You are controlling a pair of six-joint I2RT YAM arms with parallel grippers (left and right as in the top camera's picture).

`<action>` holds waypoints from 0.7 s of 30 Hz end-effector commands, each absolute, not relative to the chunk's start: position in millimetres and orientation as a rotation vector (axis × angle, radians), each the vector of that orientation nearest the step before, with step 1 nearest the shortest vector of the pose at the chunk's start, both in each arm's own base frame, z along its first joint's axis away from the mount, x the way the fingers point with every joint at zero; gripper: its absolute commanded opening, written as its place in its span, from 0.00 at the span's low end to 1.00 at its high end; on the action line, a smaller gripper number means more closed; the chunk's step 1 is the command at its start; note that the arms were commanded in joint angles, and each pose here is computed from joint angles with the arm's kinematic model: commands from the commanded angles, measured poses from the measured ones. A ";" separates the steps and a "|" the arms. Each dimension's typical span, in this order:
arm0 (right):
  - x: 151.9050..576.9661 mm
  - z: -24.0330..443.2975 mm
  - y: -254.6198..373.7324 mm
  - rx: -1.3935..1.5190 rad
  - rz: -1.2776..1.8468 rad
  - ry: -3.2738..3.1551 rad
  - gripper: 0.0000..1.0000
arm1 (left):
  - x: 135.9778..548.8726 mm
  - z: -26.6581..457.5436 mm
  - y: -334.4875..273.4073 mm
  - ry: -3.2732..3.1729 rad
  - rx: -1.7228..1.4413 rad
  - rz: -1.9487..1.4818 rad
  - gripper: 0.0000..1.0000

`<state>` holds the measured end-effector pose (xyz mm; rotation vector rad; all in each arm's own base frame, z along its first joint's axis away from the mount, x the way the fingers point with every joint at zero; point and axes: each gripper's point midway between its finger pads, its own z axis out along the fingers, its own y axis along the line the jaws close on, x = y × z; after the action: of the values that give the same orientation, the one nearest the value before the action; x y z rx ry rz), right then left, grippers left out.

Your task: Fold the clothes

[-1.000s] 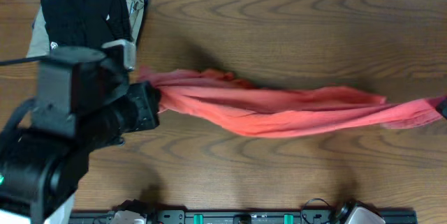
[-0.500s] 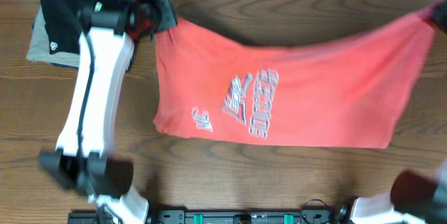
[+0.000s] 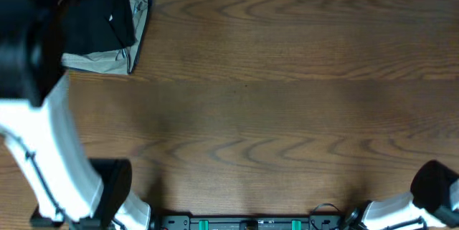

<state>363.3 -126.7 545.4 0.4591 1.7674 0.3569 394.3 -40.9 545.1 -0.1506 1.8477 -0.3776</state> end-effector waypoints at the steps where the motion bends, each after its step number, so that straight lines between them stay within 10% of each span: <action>1: 383.3 502.5 -130.5 0.451 0.354 1.905 0.01 | 435.1 470.0 -45.3 2.078 -0.158 -0.355 0.06; 12: 405.1 293.6 -101.9 0.598 0.311 2.569 0.01 | 429.6 212.5 -96.9 2.972 -0.187 -0.379 0.06; 21: 362.5 220.2 -99.2 0.761 0.351 2.828 0.01 | 364.3 193.9 -107.1 3.224 -0.154 -0.349 0.06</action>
<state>376.6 -92.3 215.2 0.7484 2.8259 0.3871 394.1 -106.2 156.8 -0.2015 3.2300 -0.3208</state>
